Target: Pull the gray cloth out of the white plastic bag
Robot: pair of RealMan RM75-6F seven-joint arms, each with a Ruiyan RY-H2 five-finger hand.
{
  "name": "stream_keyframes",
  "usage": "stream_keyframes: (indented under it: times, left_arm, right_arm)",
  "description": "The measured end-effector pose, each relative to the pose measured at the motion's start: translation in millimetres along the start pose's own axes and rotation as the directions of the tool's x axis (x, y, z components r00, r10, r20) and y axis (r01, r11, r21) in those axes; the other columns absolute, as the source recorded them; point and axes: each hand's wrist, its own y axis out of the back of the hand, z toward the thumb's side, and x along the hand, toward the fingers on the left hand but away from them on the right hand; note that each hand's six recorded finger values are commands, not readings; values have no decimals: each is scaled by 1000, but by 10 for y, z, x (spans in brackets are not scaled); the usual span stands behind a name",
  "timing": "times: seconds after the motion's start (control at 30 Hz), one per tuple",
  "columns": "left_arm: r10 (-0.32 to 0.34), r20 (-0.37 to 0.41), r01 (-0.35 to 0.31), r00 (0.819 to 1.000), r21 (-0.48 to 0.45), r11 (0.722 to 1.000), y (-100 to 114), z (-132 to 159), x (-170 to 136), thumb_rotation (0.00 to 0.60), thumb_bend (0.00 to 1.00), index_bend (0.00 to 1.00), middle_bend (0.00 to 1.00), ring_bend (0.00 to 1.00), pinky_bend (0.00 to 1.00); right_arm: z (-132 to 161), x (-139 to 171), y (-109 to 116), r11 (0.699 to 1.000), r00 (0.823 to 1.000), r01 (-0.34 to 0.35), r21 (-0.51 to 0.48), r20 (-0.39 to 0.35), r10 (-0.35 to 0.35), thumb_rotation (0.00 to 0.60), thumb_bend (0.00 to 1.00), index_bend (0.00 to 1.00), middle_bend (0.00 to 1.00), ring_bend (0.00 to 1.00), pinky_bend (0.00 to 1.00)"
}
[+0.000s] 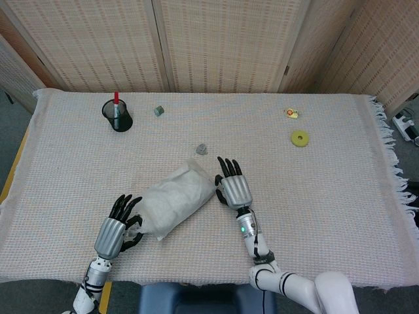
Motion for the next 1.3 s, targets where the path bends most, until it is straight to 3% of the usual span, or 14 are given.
stream_keyframes:
  times: [0.2, 0.8, 1.1, 1.3]
  left_arm:
    - [7, 3, -7, 1000, 0, 1000, 34, -7, 1, 600, 636, 777, 166, 0, 34]
    - [34, -9, -34, 999, 17, 999, 153, -107, 17, 600, 645, 775, 162, 0, 33]
    - [81, -15, -80, 997, 72, 994, 407, -293, 61, 600, 645, 775, 162, 0, 33]
    - [133, -44, -126, 990, 126, 984, 719, -547, 63, 600, 642, 775, 162, 0, 32]
  right_arm:
    - [20, -8, -9, 1000, 1000, -1, 12, 3, 1, 600, 564, 568, 0, 0, 0]
    - [-147, -8, 16, 1000, 999, 4, 24, 46, -5, 600, 600, 644, 24, 0, 0]
    - [-392, -11, 93, 999, 996, 11, 42, 84, -14, 600, 600, 647, 25, 0, 0]
    - [-742, 4, 269, 995, 990, 44, 94, 128, -56, 600, 600, 647, 24, 0, 0]
